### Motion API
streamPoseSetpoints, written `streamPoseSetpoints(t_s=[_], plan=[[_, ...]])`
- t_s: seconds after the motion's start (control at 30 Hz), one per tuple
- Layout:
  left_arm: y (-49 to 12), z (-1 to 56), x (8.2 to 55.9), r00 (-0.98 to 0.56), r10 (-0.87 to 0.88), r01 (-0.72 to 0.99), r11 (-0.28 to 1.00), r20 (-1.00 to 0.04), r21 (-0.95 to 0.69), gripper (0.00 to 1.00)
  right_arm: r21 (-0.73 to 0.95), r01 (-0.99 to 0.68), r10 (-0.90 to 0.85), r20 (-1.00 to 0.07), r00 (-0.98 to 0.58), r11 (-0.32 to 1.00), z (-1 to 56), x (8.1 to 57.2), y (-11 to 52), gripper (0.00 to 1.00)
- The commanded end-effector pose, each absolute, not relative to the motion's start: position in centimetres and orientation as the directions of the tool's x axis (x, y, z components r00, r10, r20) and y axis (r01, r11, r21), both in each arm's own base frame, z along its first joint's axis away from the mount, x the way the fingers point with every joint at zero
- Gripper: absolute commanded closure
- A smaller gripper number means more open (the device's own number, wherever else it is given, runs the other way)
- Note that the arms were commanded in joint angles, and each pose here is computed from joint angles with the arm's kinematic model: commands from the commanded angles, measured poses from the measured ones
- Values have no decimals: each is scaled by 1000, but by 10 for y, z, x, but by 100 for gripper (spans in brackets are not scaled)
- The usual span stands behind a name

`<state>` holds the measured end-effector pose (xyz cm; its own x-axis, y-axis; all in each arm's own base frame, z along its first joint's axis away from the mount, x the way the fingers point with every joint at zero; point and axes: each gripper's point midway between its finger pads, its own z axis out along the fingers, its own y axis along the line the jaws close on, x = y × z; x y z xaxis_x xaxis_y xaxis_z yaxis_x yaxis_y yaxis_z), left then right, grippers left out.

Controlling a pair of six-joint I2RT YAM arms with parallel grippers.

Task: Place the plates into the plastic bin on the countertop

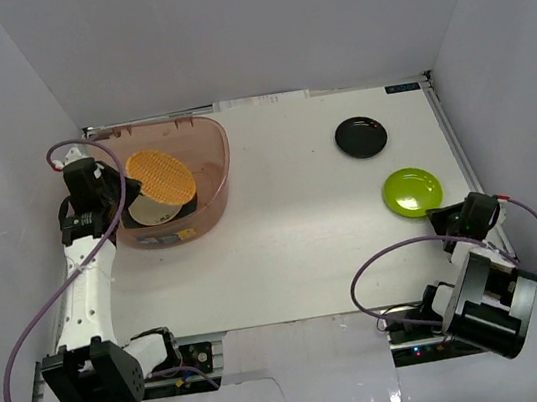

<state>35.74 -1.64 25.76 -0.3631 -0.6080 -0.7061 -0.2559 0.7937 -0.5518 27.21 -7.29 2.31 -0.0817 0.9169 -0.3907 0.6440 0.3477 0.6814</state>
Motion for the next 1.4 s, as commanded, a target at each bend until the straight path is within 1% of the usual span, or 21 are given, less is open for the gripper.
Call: streamPoseSetpoints(t_s=[0.0,0.13,0.23,0.27,0.3,0.4,0.43,0.5,0.53,0.57,0.63,0.67,0.73,0.77,0.8,0.87,1.03,1.1,1.13,1.3,1.37], plan=[[14,261,361,-311,-639,-309,768,-704,-561,100,758,543,920,-384,-77,362,52,285,-64,92],[36,224,357,-317,-682,-407,726,-659,-555,100,808,356,870,-493,-26,468,137,307,-62,92],[37,204,359,-347,-700,-435,710,-624,-555,100,834,223,862,-498,-92,505,178,323,-35,92],[37,199,360,-357,-702,-439,708,-616,-553,100,842,113,845,-505,-176,527,191,327,-4,92],[35,195,362,-373,-701,-433,711,-607,-554,100,835,34,823,-534,-196,550,208,333,10,92],[33,178,367,-418,-698,-442,716,-582,-540,93,725,-190,670,-686,-283,662,271,351,84,92],[33,171,368,-432,-697,-451,716,-572,-532,86,698,-297,606,-714,-350,651,282,342,132,92],[38,164,367,-442,-683,-466,728,-581,-503,78,655,-384,520,-753,-402,651,287,345,173,92],[40,161,366,-445,-678,-472,732,-585,-490,73,633,-472,480,-774,-413,613,311,338,210,92],[41,157,364,-452,-674,-480,736,-585,-477,55,601,-514,437,-799,-413,612,316,336,228,92],[49,153,362,-451,-657,-499,747,-604,-440,39,588,-556,337,-802,-493,587,300,332,279,92],[52,150,361,-453,-655,-508,747,-605,-428,22,568,-603,327,-820,-469,560,324,333,297,92],[53,150,360,-451,-655,-513,746,-606,-424,12,557,-625,235,-819,-523,547,302,333,341,92],[55,152,360,-441,-660,-518,740,-608,-429,9,549,-659,242,-830,-503,515,323,336,357,92],[55,159,360,-422,-666,-513,735,-615,-443,6,561,-648,207,-815,-541,516,302,343,376,92],[50,176,364,-389,-681,-479,725,-620,-496,5,564,-651,176,-808,-563,507,295,344,402,92],[38,271,365,-209,-678,-293,731,-705,-616,4,559,-668,88,-795,-601,491,277,363,479,92],[27,296,361,-188,-670,-211,741,-718,-637,4,565,-643,44,-768,-639,517,245,367,499,92],[22,311,356,-174,-662,-165,750,-729,-641,4,565,-657,57,-778,-626,500,256,367,512,92],[-35,328,340,-290,-634,80,731,-717,-678,4,619,-597,59,-717,-694,510,213,379,546,91],[-59,323,333,-361,-600,153,717,-714,-680,4,620,-605,64,-723,-688,500,215,378,556,68]])
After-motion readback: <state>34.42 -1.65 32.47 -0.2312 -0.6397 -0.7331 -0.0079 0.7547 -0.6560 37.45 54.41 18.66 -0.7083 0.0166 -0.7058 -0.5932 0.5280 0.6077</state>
